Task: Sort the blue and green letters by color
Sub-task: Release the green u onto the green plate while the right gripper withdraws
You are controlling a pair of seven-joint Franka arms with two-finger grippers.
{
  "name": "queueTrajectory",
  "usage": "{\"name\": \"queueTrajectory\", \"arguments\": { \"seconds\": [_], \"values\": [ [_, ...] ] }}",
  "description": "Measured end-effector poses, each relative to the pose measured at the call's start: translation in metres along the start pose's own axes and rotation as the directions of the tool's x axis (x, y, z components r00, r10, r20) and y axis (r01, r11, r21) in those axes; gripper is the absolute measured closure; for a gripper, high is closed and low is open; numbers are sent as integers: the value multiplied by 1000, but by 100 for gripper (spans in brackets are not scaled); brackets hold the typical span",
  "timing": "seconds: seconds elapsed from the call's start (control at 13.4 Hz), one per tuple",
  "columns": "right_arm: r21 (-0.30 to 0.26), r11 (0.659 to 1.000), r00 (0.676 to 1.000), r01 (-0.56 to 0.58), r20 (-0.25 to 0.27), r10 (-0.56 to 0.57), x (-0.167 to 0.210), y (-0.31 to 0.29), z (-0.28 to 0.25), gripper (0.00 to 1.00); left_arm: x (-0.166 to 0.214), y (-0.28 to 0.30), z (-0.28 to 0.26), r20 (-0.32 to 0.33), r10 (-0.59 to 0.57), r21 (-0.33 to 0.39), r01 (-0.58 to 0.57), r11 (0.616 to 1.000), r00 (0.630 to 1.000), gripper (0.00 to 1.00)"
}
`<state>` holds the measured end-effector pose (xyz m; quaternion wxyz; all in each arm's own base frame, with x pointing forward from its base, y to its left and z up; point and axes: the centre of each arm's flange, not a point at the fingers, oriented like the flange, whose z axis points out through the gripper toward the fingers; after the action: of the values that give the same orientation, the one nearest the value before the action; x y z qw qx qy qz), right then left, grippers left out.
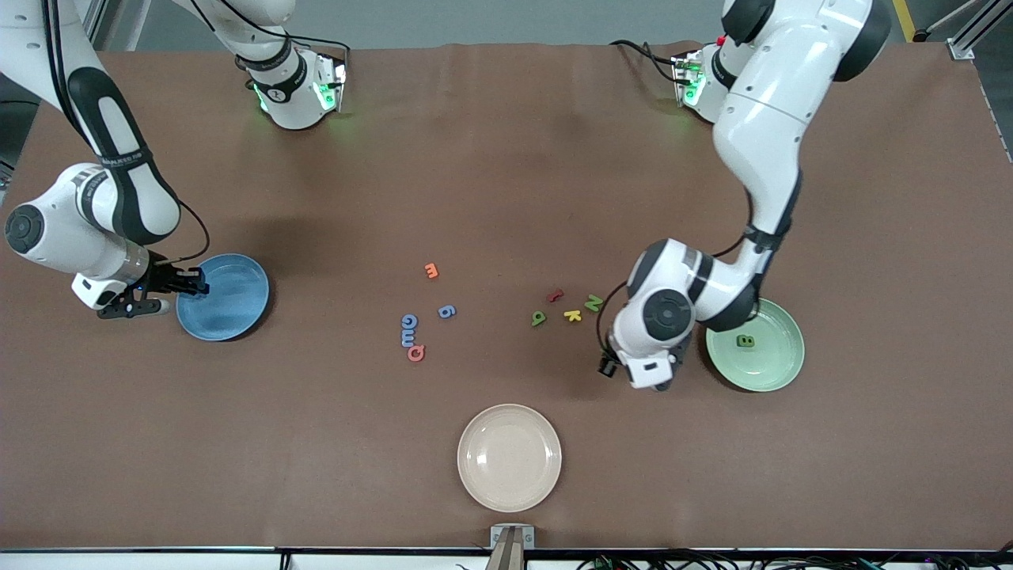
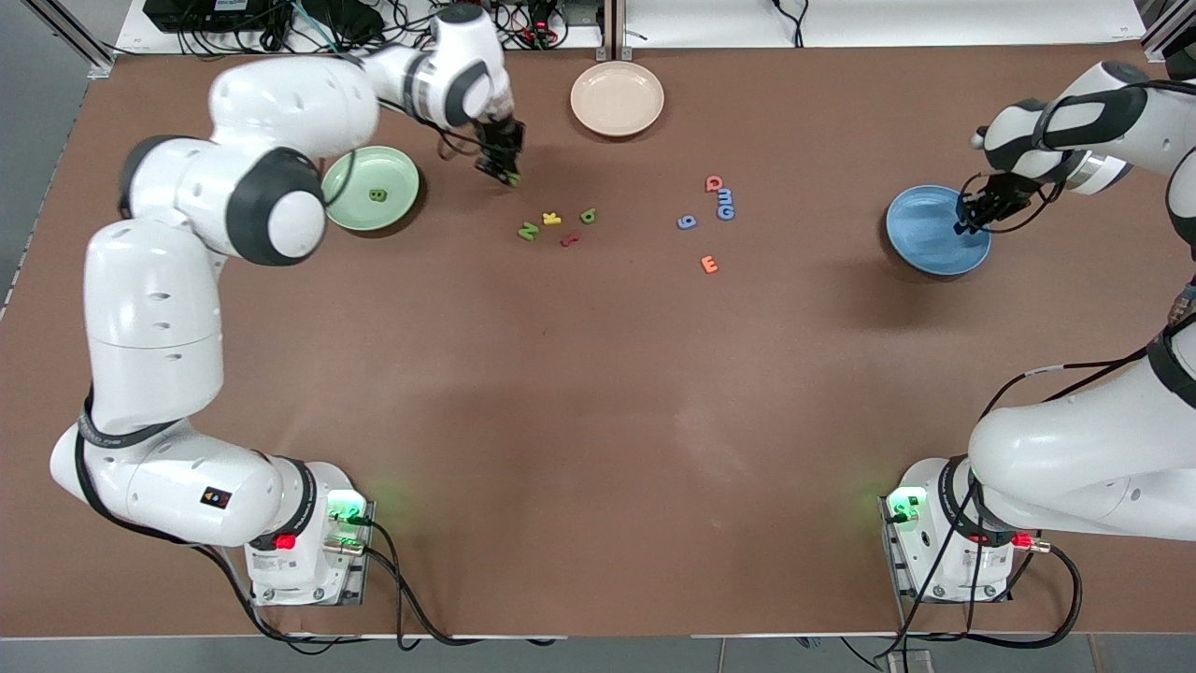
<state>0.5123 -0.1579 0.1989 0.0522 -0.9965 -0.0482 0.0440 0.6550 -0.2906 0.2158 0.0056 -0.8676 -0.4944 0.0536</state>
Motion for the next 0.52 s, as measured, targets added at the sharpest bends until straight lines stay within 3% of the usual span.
{"name": "queueTrajectory", "arguments": {
  "seconds": [0.3,0.37,0.52],
  "values": [
    [7,1000,1000,0,15,0,-2,1,9,73,89,-32,-46,23,77,70,-79,994,997,74],
    [8,1000,1000,1,15,-1,-2,0,9,69,108,-41,-47,33,100,83,-102,991,994,74],
    [8,1000,1000,3,14,-3,-1,-1,9,47,142,-62,-36,48,148,113,-153,982,988,74]
  ]
}}
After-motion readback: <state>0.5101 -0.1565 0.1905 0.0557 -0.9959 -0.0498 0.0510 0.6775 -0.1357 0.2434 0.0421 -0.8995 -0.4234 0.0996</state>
